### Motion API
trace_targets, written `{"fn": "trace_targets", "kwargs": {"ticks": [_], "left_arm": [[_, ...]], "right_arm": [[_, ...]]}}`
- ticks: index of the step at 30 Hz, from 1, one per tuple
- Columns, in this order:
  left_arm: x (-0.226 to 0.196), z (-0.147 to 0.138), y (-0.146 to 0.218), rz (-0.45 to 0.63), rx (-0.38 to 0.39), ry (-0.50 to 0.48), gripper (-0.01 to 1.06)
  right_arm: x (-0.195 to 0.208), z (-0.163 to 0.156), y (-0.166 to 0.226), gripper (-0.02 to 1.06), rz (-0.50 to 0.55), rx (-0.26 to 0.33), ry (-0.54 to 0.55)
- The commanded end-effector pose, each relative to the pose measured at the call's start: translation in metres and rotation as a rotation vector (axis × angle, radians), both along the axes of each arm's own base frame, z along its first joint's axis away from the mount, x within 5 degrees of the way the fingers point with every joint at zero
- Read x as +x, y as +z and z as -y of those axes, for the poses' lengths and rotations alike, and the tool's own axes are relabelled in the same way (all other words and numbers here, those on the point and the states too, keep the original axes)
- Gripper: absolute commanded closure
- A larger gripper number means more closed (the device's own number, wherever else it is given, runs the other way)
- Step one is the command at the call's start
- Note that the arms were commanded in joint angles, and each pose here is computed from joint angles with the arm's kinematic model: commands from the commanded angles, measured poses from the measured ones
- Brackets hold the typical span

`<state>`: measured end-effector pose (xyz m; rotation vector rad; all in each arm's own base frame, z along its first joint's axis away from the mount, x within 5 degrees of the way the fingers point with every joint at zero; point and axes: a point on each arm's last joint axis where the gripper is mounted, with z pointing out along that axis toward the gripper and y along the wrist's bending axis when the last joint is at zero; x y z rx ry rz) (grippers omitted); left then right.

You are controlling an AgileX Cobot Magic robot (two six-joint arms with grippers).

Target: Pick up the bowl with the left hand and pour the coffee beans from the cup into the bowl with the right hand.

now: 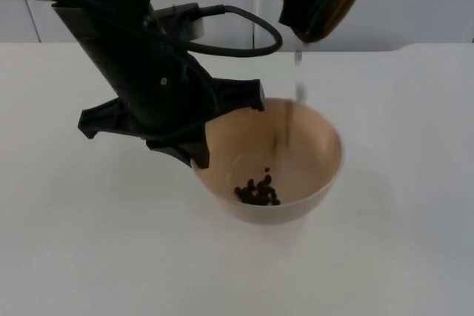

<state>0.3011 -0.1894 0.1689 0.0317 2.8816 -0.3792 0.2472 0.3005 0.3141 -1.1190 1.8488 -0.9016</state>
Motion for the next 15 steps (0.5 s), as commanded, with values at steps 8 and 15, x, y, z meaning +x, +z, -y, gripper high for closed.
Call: {"fn": "trace_targets", "kwargs": {"ticks": [8,15], "left_arm": [[-0.001,0.001,0.004,0.006,-0.014,0.009,1.05],[-0.001,0.001,0.004,0.005,-0.014,0.009,1.05]], "right_arm": [[0.005,0.024,0.017,1.04,-0.046,0.143,-0.076],[0.002,0.026,0.02,1.04,-0.107,0.232,-0.064]]}}
